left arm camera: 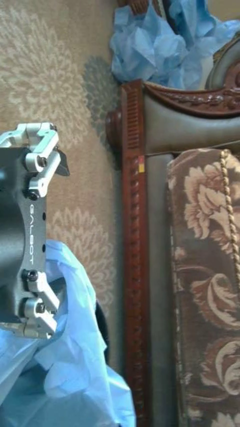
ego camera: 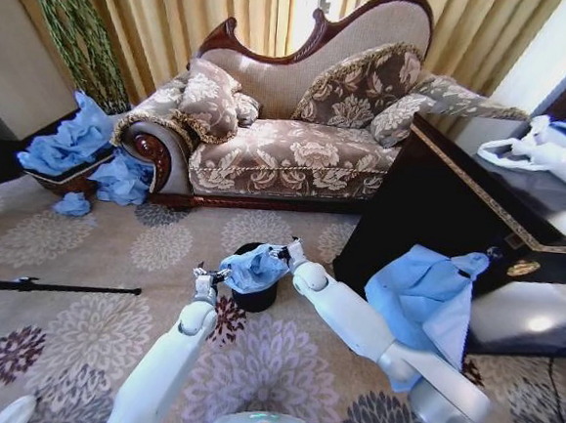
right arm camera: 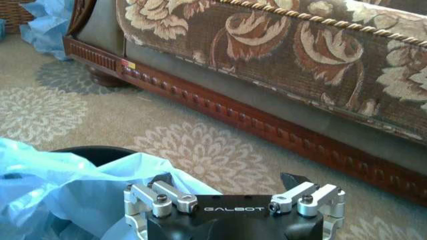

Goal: Place a garbage bag over the trash bin.

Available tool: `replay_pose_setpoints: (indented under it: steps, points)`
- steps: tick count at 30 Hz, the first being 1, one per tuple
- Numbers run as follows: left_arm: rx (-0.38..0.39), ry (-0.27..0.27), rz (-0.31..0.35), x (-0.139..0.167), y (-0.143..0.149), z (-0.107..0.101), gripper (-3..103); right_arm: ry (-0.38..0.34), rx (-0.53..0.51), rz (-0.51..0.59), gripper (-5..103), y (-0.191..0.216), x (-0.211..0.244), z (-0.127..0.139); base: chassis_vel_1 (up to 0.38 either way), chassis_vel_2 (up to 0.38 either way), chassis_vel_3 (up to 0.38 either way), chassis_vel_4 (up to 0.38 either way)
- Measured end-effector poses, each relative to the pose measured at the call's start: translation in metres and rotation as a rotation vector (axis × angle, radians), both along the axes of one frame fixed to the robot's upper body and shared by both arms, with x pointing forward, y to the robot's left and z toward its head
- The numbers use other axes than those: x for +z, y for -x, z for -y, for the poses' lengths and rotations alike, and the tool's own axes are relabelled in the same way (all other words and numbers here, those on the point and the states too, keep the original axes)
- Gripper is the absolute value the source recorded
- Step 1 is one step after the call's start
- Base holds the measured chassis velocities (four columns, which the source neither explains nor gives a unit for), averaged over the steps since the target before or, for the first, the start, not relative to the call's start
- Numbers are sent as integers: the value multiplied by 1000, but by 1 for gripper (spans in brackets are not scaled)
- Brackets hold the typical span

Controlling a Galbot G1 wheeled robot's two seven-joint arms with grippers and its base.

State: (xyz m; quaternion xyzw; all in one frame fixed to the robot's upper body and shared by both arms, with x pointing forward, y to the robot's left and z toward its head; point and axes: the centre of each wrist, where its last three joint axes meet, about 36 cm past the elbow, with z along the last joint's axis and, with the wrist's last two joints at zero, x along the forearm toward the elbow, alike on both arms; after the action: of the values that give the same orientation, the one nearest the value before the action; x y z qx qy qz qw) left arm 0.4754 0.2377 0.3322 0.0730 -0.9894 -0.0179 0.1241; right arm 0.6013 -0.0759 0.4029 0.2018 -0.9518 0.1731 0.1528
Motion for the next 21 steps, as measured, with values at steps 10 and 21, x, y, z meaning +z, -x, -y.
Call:
replay_pose_setpoints:
  steps: [10,21]
  points:
    - [5,12,4,2,-2,1,85,-35,27,-58,90,4,-11,1,0,0,0,0]
    - [2,15,6,1,-5,4,41,-44,-4,-52,57,-10,-17,5,0,0,0,0]
